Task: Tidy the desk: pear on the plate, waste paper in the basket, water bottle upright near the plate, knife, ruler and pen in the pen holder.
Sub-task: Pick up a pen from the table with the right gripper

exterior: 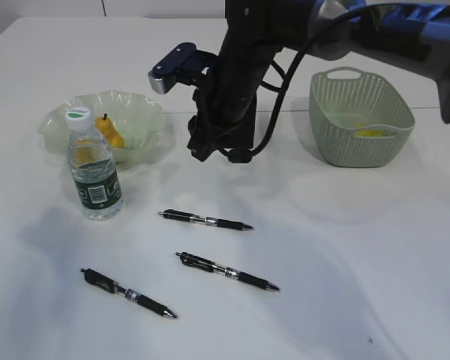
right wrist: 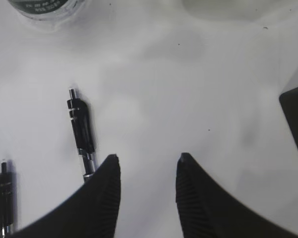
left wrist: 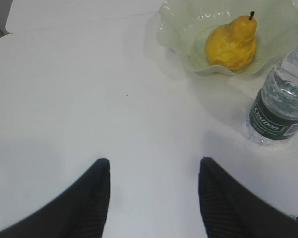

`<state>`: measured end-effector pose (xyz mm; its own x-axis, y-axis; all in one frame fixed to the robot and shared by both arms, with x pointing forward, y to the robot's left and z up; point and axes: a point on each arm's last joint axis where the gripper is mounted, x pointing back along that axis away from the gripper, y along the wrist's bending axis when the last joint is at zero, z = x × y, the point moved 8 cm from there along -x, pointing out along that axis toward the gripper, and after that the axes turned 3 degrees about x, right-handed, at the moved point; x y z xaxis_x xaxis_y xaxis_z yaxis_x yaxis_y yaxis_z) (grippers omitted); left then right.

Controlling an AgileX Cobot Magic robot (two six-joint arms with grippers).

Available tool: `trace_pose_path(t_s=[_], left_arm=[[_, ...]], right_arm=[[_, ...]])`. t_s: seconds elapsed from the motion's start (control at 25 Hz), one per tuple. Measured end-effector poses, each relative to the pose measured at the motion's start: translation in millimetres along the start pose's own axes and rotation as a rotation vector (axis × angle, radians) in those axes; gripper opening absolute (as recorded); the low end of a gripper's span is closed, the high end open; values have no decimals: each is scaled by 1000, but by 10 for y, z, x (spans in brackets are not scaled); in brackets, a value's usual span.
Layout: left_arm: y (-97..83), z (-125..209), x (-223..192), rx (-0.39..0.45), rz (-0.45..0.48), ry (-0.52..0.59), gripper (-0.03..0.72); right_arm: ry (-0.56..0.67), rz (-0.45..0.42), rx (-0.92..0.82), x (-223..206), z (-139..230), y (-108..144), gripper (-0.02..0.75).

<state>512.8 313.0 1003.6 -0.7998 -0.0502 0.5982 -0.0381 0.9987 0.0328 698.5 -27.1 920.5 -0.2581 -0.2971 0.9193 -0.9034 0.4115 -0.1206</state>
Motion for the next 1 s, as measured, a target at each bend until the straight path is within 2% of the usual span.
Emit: trace_pose_path(t_s=[0.24, 0.6, 1.0], left_arm=[[0, 0, 0, 0, 0, 0, 402], [0, 1, 0, 0, 0, 1, 402], [3, 37, 0, 0, -2, 22, 402]], right_arm=[[6, -10, 37, -137, 25, 4, 282], [43, -83, 106, -394, 129, 112, 282], [45, -222, 157, -357, 153, 341, 282]])
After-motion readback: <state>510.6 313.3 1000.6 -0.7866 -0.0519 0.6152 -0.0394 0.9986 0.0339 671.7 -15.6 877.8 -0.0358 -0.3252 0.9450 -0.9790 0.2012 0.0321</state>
